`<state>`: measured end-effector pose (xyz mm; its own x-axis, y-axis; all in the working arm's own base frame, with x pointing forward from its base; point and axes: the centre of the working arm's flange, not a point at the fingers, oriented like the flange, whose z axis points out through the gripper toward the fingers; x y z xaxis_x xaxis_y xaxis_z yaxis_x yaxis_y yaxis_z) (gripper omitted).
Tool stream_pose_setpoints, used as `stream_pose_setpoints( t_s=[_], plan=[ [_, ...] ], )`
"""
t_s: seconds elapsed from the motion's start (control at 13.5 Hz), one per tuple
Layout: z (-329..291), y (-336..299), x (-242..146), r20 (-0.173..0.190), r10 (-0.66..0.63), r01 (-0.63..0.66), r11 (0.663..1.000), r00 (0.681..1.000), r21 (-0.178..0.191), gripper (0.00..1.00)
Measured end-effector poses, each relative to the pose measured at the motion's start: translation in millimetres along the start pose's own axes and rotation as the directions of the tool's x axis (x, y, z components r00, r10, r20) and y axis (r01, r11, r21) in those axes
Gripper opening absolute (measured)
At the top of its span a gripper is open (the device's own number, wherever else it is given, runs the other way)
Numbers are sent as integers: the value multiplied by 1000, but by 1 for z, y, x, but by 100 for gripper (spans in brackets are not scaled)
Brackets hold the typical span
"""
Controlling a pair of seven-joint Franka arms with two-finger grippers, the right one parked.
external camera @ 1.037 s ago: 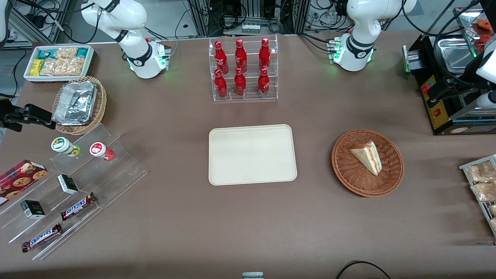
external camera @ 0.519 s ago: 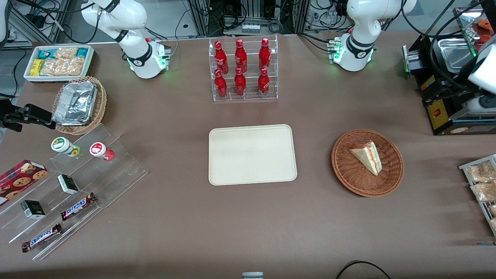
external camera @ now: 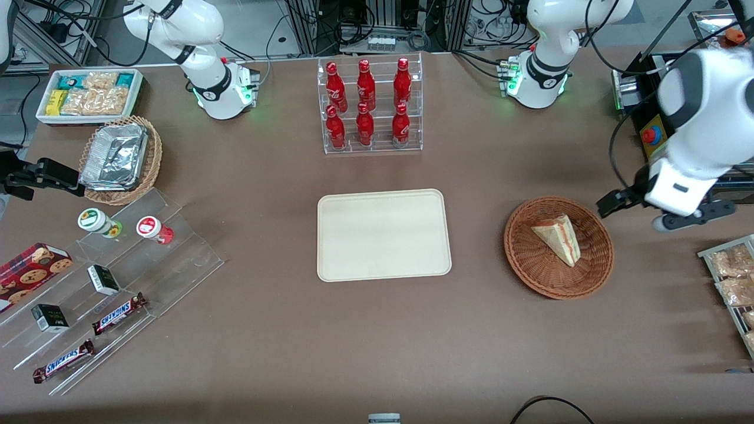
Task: Place sandwich from basket to tray
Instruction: 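Lower the open left gripper over the wrapped sandwich in the wicker basket, then close the left gripper on the sandwich and lift it from the basket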
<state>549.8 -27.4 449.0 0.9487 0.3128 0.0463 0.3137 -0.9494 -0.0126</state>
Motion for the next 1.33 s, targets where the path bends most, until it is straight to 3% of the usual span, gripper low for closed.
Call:
stream_pose_setpoints(
  t_s=[0.22,0.81,1.33],
  plan=[
    [46,17,-19,-40,-118,117,993,992,-29,100],
    [126,25,-30,66,-180,180,984,981,16,100],
    [173,19,-35,110,-195,192,981,975,36,100]
  ],
)
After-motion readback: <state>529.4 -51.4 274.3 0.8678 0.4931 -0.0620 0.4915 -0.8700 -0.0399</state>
